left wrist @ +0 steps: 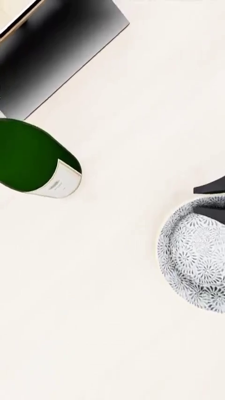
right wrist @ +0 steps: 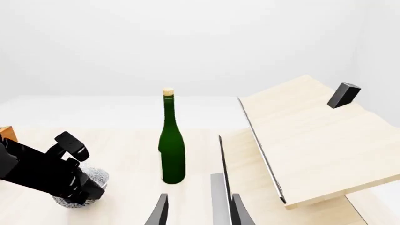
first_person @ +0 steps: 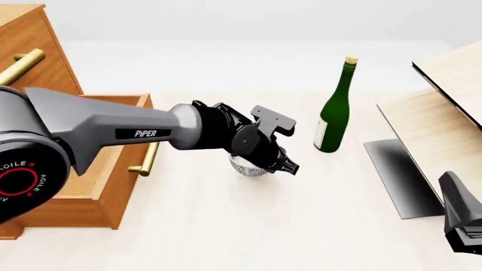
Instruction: Put the bowl in the bottom drawer of the cabinet.
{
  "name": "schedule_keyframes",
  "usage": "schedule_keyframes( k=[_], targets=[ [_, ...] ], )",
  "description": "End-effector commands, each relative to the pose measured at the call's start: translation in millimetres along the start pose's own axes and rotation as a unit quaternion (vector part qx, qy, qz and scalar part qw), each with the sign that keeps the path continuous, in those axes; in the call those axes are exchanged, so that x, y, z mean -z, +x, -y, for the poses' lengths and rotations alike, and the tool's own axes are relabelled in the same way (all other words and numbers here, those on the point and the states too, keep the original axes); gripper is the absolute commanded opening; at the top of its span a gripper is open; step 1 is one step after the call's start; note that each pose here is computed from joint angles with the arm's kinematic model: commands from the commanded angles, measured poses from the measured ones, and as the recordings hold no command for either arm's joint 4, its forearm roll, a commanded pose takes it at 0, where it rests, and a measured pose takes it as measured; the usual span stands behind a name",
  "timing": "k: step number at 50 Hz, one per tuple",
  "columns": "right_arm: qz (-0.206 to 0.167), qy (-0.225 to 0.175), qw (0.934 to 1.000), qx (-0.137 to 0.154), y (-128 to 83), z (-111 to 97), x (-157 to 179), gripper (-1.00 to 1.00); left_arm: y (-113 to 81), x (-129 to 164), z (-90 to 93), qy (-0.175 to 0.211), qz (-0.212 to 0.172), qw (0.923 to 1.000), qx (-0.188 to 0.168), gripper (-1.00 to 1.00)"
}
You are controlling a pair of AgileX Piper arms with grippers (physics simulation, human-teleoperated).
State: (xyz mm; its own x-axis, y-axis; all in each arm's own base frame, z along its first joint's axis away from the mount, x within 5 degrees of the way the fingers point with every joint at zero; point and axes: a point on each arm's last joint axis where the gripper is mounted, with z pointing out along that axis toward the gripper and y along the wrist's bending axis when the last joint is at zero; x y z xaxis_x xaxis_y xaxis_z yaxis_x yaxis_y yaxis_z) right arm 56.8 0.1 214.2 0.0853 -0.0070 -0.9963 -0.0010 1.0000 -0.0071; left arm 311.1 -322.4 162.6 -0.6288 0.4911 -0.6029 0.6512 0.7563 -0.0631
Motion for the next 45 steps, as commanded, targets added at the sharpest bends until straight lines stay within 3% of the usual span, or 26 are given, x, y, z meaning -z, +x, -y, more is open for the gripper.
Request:
schedule_keyframes(
  k=[1,6,22,45],
  targets=[
    [0.0,0.0,1.0,0.0,0.0,0.0,0.0,1.0,-4.3,18.1,-1.2,0.003,0.009,0.9999,-0.009,-1.0],
    [0.0,0.0,1.0,0.0,0.0,0.0,0.0,1.0,-11.1,36.3,-16.5,-0.007,0.03,0.9995,-0.009,-1.0],
    [0.0,0.0,1.0,0.0,0.0,0.0,0.0,1.0,-21.1,75.4,-34.5,-0.022,0.064,0.9976,-0.015,-1.0],
    [0.0,0.0,1.0,0.0,0.0,0.0,0.0,1.0,-19.8,113.8,-39.1,-0.026,0.097,0.995,-0.006,-1.0]
  ],
)
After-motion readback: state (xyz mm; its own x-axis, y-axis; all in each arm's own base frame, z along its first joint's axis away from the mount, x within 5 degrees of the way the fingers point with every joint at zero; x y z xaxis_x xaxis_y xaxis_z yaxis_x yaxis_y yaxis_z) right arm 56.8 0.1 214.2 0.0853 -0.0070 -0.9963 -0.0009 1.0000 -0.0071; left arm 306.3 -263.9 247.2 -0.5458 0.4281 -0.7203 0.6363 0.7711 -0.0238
